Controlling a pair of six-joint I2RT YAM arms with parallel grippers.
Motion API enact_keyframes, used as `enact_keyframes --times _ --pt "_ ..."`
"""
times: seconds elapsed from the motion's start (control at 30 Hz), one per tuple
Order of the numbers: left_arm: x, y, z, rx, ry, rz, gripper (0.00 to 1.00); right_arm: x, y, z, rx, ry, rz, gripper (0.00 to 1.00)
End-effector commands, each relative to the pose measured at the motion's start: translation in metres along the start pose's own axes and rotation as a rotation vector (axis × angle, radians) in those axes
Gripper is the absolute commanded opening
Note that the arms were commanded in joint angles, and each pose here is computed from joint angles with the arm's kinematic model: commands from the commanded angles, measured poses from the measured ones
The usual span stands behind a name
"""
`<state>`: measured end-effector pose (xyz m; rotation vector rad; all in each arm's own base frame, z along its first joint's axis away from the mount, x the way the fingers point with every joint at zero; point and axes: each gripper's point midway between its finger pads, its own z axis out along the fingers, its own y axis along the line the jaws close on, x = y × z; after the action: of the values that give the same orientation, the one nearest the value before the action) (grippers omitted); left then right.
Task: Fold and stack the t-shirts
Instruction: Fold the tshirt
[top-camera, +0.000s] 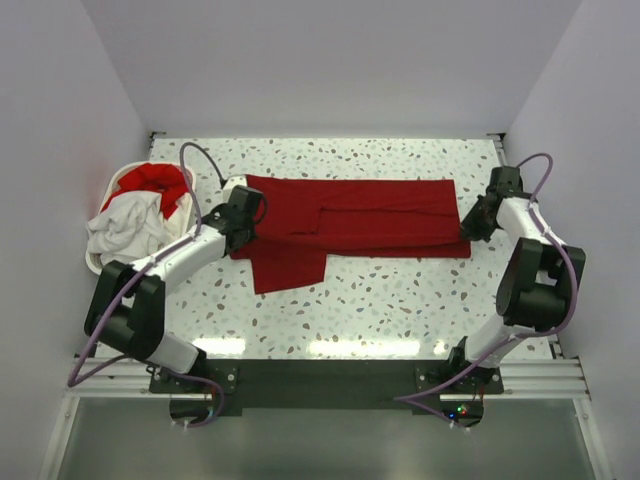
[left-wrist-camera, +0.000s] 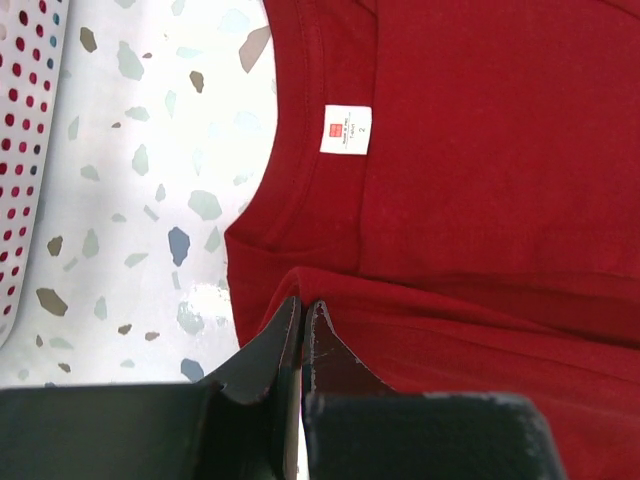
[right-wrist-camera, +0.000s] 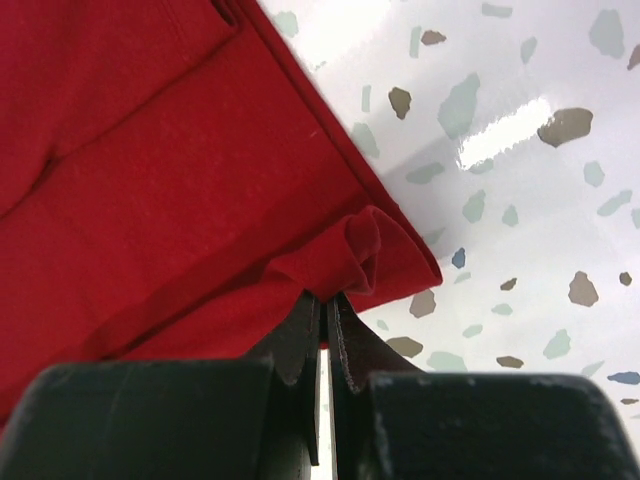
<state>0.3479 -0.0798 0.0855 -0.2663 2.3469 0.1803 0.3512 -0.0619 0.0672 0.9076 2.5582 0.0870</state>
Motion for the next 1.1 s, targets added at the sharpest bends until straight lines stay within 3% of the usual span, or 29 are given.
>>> enact_keyframes --times 0.0,0.5,0.83,0.93,1.07 --pt "-0.031 0.003 0.009 -0.018 -0.061 -0.015 0.00 -0.028 0.006 -0.001 0.009 -0.076 -0.030 0.00" --pt "-0.023 0.006 0.044 -0.030 -0.015 -0.016 0.00 -0.033 0.014 0.034 0.029 -0.057 -0.050 0.01" --pt "-0.038 0.004 0.049 -0.043 -0.046 0.002 0.00 -0.033 0.017 0.047 0.037 -0.047 -0.063 0.06" --pt "-0.040 0.003 0.049 -0.041 -0.046 0.012 0.00 -0.033 0.015 0.049 0.044 -0.046 -0.065 0.11" --pt "-0.039 0.002 0.053 -0.042 -0.045 0.025 0.05 -0.035 0.016 0.049 0.045 -0.055 -0.066 0.12"
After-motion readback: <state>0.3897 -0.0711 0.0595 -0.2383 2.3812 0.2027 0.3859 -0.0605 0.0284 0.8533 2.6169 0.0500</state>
